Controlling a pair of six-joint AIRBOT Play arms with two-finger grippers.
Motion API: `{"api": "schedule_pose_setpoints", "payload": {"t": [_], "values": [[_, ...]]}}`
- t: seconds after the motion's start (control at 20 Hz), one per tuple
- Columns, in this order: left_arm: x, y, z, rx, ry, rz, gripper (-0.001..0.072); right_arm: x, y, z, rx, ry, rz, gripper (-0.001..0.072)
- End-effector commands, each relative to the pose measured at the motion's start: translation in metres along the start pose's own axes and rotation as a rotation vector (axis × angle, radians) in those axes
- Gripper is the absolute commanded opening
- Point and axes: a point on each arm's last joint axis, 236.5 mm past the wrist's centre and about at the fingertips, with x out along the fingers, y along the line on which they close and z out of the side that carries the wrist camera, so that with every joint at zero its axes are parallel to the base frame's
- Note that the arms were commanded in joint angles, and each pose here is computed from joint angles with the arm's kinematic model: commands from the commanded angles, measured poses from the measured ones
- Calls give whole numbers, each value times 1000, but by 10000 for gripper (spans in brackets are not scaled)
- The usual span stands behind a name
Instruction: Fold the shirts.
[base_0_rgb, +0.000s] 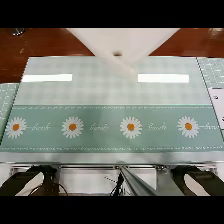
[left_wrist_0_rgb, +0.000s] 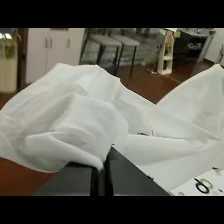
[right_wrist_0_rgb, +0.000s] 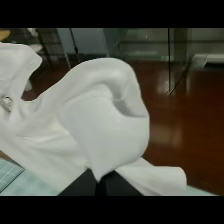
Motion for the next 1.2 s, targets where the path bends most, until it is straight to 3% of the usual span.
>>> {"api": "schedule_pose_setpoints", "payload": {"t": [0.0,0.25,0.45,0.65,0.95,1.15], "values": [[-68,-66,49,211,-122,66,32,-76,36,27,-156,-126,-58,26],[-115,-113,6,262,47,73,32,-139,47,29,-236,-207,-176,26],[-121,-102,-57,178,297,74,32,-131,34,-18,-193,-8,-196,26],[-98,-51,-147,-55,545,70,32,-70,-19,-90,-53,259,-213,26],[-56,58,-350,-471,768,176,32,48,-119,-232,231,523,-260,26],[-47,108,-448,-590,854,280,32,108,-154,-309,403,714,-231,26]]}}
